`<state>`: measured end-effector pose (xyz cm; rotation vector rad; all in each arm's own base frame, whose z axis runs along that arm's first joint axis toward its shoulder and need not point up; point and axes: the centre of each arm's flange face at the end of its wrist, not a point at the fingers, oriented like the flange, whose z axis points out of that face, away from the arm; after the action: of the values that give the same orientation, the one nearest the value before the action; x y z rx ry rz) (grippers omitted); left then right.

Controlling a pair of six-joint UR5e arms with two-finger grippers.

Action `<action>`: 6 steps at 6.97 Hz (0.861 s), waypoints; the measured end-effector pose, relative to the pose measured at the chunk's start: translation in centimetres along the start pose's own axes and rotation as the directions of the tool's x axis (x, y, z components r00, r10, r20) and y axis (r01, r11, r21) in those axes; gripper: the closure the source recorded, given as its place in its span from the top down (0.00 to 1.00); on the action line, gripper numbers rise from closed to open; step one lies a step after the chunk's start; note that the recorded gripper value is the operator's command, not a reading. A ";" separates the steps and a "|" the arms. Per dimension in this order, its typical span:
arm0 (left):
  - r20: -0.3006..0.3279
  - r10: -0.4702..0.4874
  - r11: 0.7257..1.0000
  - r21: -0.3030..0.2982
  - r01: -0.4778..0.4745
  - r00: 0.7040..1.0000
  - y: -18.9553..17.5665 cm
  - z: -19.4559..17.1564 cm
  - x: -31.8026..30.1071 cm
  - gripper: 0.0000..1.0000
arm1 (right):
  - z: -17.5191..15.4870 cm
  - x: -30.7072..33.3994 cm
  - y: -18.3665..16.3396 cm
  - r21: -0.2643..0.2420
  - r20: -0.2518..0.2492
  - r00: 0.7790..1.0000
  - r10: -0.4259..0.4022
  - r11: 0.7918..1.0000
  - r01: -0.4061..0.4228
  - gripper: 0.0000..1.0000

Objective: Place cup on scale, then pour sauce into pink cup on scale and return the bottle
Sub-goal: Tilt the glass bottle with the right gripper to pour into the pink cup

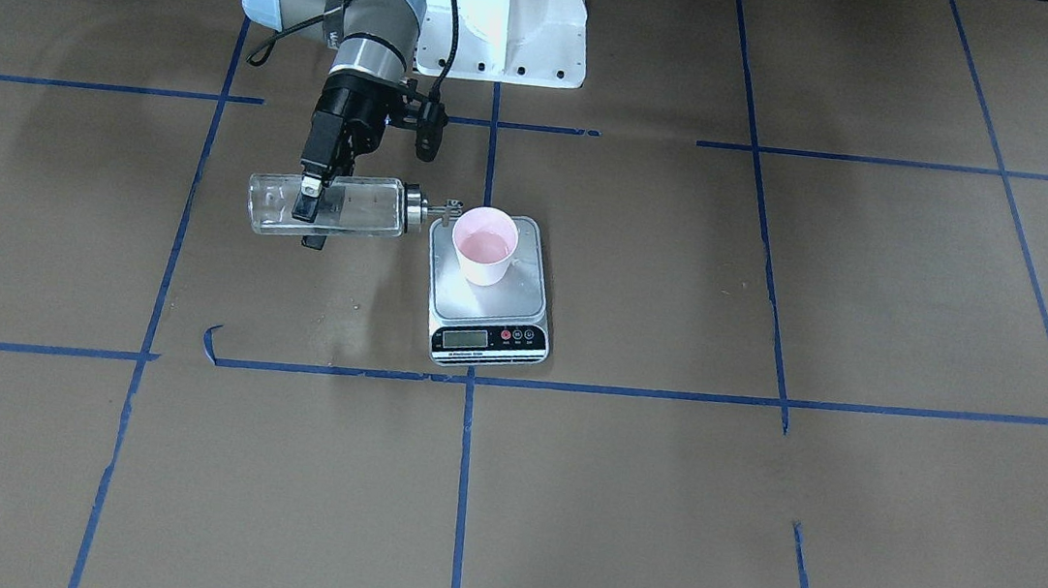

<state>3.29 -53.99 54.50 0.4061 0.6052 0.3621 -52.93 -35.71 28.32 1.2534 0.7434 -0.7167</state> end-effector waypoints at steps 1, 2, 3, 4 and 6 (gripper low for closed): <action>0.001 0.001 1.000 0.000 -0.001 1.000 0.0 0.0 0.0 1.00 | 0.0 0.8 -0.6 -0.002 -0.016 0.996 -0.088 0.996 0.088 0.00; 0.001 0.001 1.000 0.000 -0.001 1.000 0.0 0.0 0.0 1.00 | 0.1 1.6 -1.1 -0.009 -0.034 0.984 -0.177 0.984 0.176 0.00; 0.001 0.001 1.000 -0.001 -0.001 1.000 0.1 0.1 0.0 1.00 | 0.2 2.1 -1.3 -0.018 -0.047 0.967 -0.252 0.968 0.252 0.00; 0.001 0.001 1.000 -0.001 -0.001 1.000 0.1 0.1 -0.1 1.00 | 0.4 2.4 -1.3 -0.029 -0.057 0.947 -0.317 0.948 0.316 0.00; 0.001 -0.001 1.000 -0.003 0.001 1.000 0.1 0.2 -0.1 1.00 | 0.5 2.9 -1.3 -0.041 -0.065 0.919 -0.388 0.921 0.386 0.00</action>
<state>3.29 -54.03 54.73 0.4030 0.6036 0.3621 -52.23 -36.66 25.28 1.1214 1.0757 -0.9825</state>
